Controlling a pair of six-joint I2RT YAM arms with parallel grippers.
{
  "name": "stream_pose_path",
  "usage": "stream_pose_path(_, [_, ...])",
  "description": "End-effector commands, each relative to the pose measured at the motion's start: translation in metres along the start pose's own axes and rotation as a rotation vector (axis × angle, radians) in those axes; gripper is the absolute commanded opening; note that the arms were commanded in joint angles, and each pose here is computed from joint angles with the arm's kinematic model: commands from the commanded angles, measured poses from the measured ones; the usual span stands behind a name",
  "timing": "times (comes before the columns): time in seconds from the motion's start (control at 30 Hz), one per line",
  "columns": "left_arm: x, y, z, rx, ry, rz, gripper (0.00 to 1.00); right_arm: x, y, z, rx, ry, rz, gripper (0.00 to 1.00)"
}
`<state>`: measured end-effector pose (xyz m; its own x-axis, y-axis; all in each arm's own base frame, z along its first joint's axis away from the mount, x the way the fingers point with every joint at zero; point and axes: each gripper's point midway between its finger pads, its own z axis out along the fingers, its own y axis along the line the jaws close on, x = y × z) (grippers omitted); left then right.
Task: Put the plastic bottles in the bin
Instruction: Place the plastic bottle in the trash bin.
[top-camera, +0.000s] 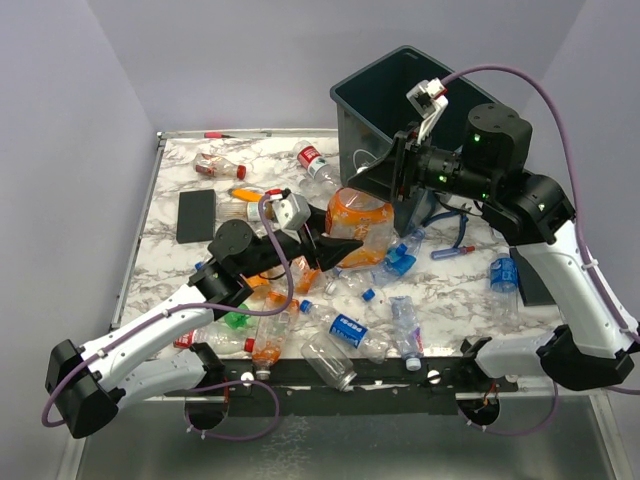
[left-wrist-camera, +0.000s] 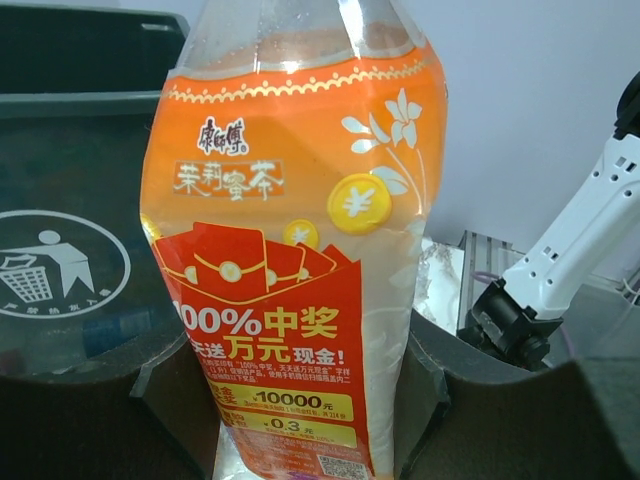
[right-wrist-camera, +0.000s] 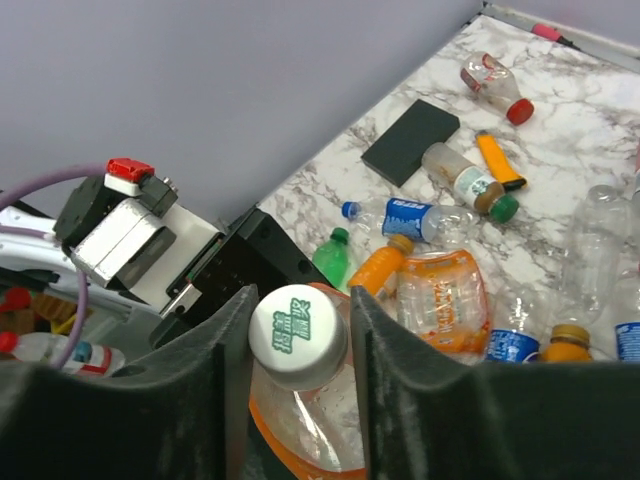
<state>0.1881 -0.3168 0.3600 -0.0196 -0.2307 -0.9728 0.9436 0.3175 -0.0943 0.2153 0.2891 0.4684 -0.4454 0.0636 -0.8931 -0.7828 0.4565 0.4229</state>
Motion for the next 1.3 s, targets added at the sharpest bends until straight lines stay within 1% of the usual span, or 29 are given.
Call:
stream_pose_path(0.0, [0.002,0.004,-0.004,-0.028,-0.006,-0.009,0.44,0.009,-0.011,0.002,0.065,0.022,-0.013,0.33])
stream_pose_path(0.03, [0.001,0.004,-0.004,-0.031,-0.009,-0.012,0.49,0.006,-0.013,0.000,0.081,0.008,-0.020,0.29])
stream_pose_path(0.07, [0.000,0.004,-0.004,-0.035,-0.011,-0.018,0.60,0.002,-0.014,-0.003,0.094,-0.008,-0.027,0.25])
stream_pose_path(0.1, [-0.002,0.004,-0.005,-0.041,-0.018,-0.029,0.79,-0.004,-0.014,-0.007,0.107,-0.033,-0.039,0.22])
stream_pose_path(0.13, [-0.007,0.004,-0.005,-0.048,-0.028,-0.043,0.96,-0.012,-0.012,-0.012,0.111,-0.067,-0.054,0.21])
stream_pose_path(0.17, [-0.012,0.006,-0.006,-0.067,-0.043,-0.061,0.99,-0.022,-0.008,-0.018,0.114,-0.106,-0.074,0.20])
stream_pose_path(0.27, [-0.033,0.013,-0.015,-0.138,-0.092,-0.067,0.99,-0.063,-0.004,-0.038,0.175,-0.231,-0.135,0.17])
stream_pose_path(0.33, [-0.047,0.021,-0.027,-0.211,-0.139,-0.036,0.99,-0.096,-0.006,-0.054,0.254,-0.326,-0.178,0.12])
stream_pose_path(0.43, [-0.059,0.046,-0.054,-0.390,-0.209,0.011,0.99,-0.144,-0.020,-0.080,0.424,-0.491,-0.226,0.01])
stream_pose_path(0.5, [-0.057,0.063,-0.072,-0.511,-0.227,0.038,0.99,-0.168,-0.039,-0.095,0.573,-0.583,-0.240,0.01])
stream_pose_path(0.6, [-0.048,0.088,-0.096,-0.680,-0.236,0.047,0.99,-0.188,-0.073,-0.112,0.815,-0.677,-0.243,0.01])
stream_pose_path(0.67, [-0.042,0.099,-0.106,-0.759,-0.237,0.045,0.99,-0.188,-0.096,-0.111,0.936,-0.723,-0.273,0.00])
stream_pose_path(0.73, [-0.037,0.105,-0.110,-0.798,-0.226,0.049,0.99,-0.197,-0.110,-0.117,1.005,-0.804,-0.283,0.01])
stream_pose_path(0.8, [-0.036,0.107,-0.113,-0.814,-0.215,0.058,0.99,-0.206,-0.127,-0.118,1.033,-0.849,-0.263,0.01])
stream_pose_path(0.87, [-0.034,0.111,-0.118,-0.850,-0.211,0.058,0.99,-0.211,-0.147,-0.110,1.042,-0.853,-0.240,0.01])
stream_pose_path(0.93, [-0.035,0.114,-0.123,-0.879,-0.213,0.060,0.99,-0.213,-0.170,-0.096,1.043,-0.826,-0.205,0.01])
stream_pose_path(1.1, [-0.039,0.116,-0.133,-0.920,-0.219,0.083,0.99,-0.200,-0.236,-0.069,1.091,-0.740,-0.148,0.01])
stream_pose_path(1.13, [-0.039,0.117,-0.134,-0.927,-0.220,0.086,0.99,-0.194,-0.250,-0.062,1.095,-0.713,-0.126,0.03])
stream_pose_path(1.17, [-0.039,0.117,-0.135,-0.932,-0.217,0.088,0.99,-0.189,-0.260,-0.058,1.089,-0.689,-0.101,0.06])
stream_pose_path(1.27, [-0.037,0.116,-0.134,-0.931,-0.209,0.095,0.99,-0.172,-0.279,-0.045,1.082,-0.624,-0.053,0.29])
